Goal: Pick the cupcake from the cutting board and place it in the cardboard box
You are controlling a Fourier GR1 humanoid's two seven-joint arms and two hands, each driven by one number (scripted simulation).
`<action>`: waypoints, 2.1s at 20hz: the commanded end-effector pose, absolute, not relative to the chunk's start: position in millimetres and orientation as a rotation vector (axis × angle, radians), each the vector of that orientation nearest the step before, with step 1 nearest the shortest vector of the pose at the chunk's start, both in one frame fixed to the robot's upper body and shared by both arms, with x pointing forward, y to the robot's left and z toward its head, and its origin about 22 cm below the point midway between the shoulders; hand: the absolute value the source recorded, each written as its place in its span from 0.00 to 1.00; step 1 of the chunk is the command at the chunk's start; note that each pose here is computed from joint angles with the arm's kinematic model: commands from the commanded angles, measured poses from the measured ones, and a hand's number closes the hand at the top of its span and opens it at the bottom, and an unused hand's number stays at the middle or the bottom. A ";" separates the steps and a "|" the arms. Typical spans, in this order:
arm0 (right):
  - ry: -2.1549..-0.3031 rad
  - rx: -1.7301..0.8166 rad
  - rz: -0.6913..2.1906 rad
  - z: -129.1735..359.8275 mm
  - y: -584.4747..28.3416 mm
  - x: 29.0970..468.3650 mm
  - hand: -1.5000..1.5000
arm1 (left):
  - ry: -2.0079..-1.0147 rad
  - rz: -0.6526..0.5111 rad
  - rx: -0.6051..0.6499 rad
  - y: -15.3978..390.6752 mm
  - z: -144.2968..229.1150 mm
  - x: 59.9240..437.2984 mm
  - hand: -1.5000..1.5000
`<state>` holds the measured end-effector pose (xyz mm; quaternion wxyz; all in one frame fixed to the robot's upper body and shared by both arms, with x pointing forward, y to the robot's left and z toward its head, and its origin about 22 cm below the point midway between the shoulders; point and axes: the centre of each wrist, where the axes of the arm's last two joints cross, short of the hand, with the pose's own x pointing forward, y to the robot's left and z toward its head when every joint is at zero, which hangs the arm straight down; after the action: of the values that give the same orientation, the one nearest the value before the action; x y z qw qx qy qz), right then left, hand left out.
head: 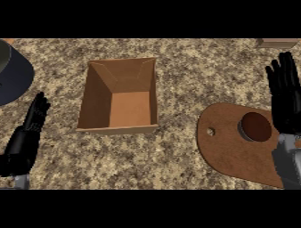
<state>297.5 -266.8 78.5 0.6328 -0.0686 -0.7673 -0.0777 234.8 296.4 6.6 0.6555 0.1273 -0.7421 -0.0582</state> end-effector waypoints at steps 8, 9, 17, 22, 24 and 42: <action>-1.560 -1.063 -0.093 69.7 -375.4 294.0 1.00 | -1.517 -0.181 0.402 311.1 2.2 236.8 0.50; -1.562 -1.026 -0.420 60.5 -351.2 301.4 1.00 | -1.486 -0.184 0.389 306.2 -3.7 237.1 0.50; -1.595 -1.057 -0.295 46.6 -312.3 284.4 0.00 | -1.454 -0.183 0.393 291.3 11.5 247.8 0.50; -1.306 -1.128 0.054 50.1 -352.8 258.3 0.00 | -1.440 -0.192 0.404 292.4 8.9 245.3 0.50; -1.233 -1.090 0.165 70.6 -341.6 266.5 0.00 | -1.465 -0.204 0.385 285.4 5.3 242.2 0.50; -0.709 -0.844 0.448 115.9 -259.9 283.3 0.00 | -1.437 -0.207 0.361 288.7 19.2 234.0 0.50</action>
<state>276.6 -272.3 119.3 0.8103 -0.3850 -0.3797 0.2261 243.1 286.4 9.6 0.7293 0.1729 -0.6554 -0.0932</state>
